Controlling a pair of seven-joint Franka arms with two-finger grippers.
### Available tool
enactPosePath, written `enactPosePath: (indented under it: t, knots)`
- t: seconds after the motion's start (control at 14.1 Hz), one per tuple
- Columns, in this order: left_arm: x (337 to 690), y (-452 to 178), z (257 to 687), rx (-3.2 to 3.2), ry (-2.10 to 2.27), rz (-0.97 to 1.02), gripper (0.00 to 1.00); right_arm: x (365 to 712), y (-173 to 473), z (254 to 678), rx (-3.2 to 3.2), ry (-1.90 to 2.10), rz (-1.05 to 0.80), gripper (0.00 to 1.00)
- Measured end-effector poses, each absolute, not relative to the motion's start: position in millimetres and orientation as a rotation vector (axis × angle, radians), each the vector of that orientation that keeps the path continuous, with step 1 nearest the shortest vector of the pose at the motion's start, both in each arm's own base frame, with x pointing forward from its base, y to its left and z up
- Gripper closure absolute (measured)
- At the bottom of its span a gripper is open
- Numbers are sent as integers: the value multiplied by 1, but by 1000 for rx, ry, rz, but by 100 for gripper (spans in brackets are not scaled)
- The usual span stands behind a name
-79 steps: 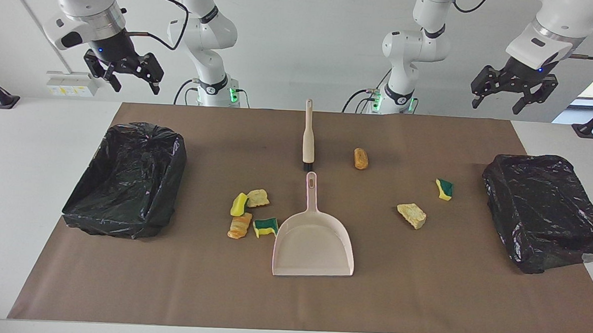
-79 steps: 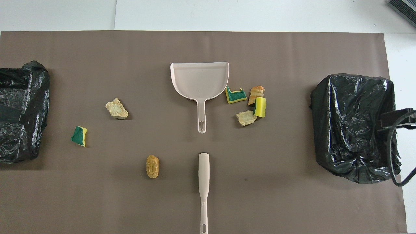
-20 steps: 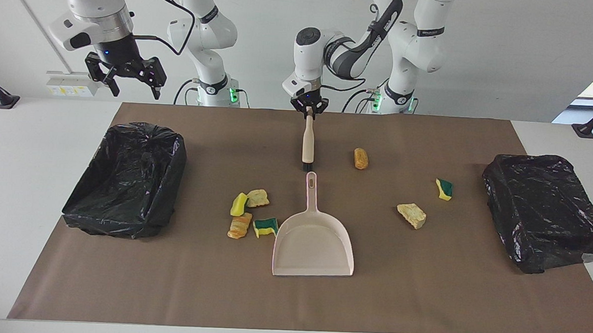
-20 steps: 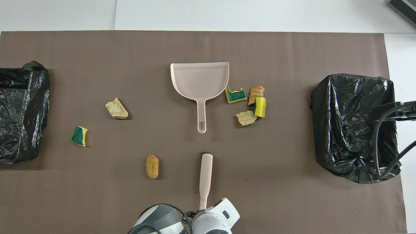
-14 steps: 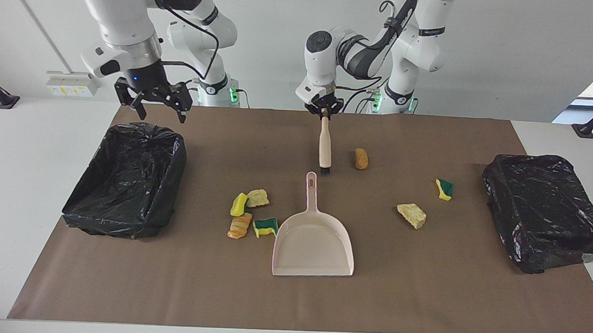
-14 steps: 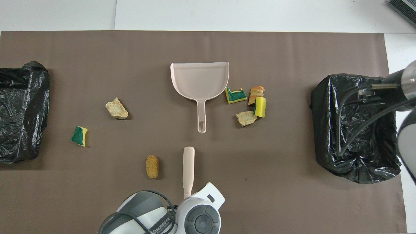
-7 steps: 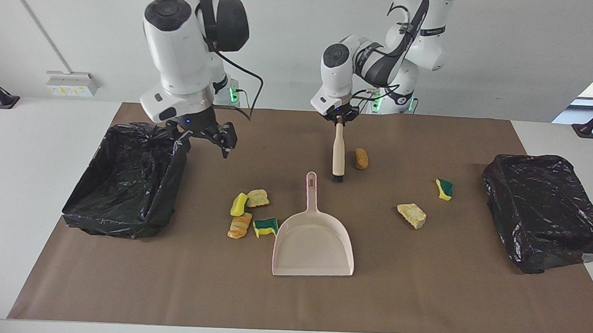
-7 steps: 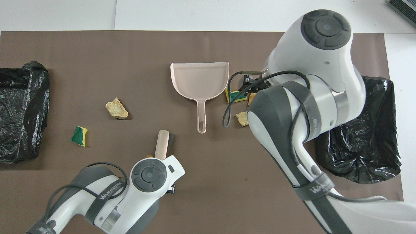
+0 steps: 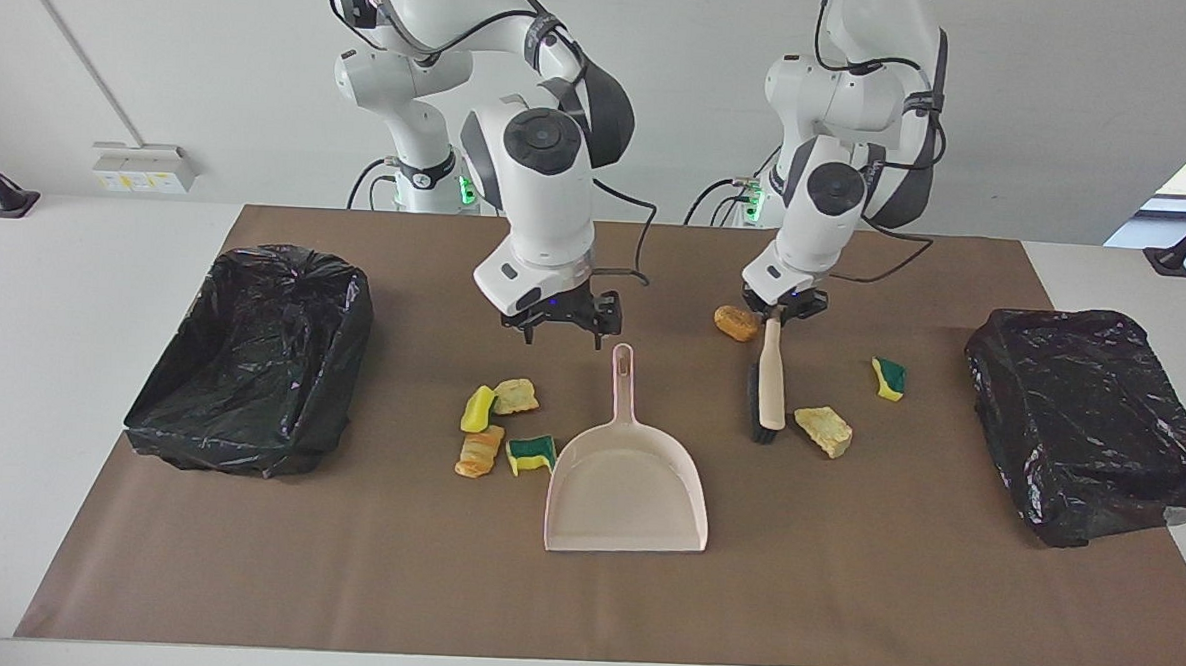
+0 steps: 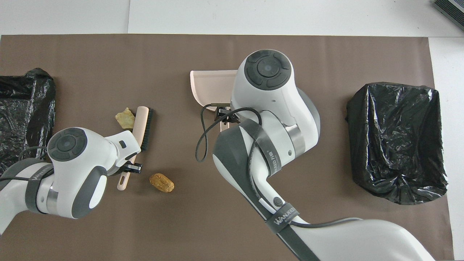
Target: Sweep and dump trash in bin
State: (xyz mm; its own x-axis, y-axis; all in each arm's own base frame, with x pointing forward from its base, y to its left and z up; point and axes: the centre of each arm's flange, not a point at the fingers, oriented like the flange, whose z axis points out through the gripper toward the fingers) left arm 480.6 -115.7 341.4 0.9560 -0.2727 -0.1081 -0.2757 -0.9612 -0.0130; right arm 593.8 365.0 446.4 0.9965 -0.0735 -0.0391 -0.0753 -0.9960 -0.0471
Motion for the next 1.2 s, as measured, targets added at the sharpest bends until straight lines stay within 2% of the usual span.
enactPosePath:
  t: [0.14,0.35,0.57,0.71,0.85,0.92,1.2]
  knots:
    - [507,-98,350,-3085,424,148,74,590,387,417,-3091,92,53,0]
    - [525,-95,374,-3081,409,202,74,586,399,378,-3089,73,44,0]
    - [541,-97,408,-3056,442,128,74,588,394,369,-3087,54,32,0]
    - [554,-84,412,-2980,522,50,74,587,393,363,-3091,26,39,0]
    - [582,-57,408,-2930,641,16,74,583,393,355,-3099,-11,59,0]
    - [601,-41,405,-2902,704,10,74,582,392,352,-3101,-33,65,7]
    - [661,12,381,-2736,949,48,74,580,391,350,-3106,-76,82,55]
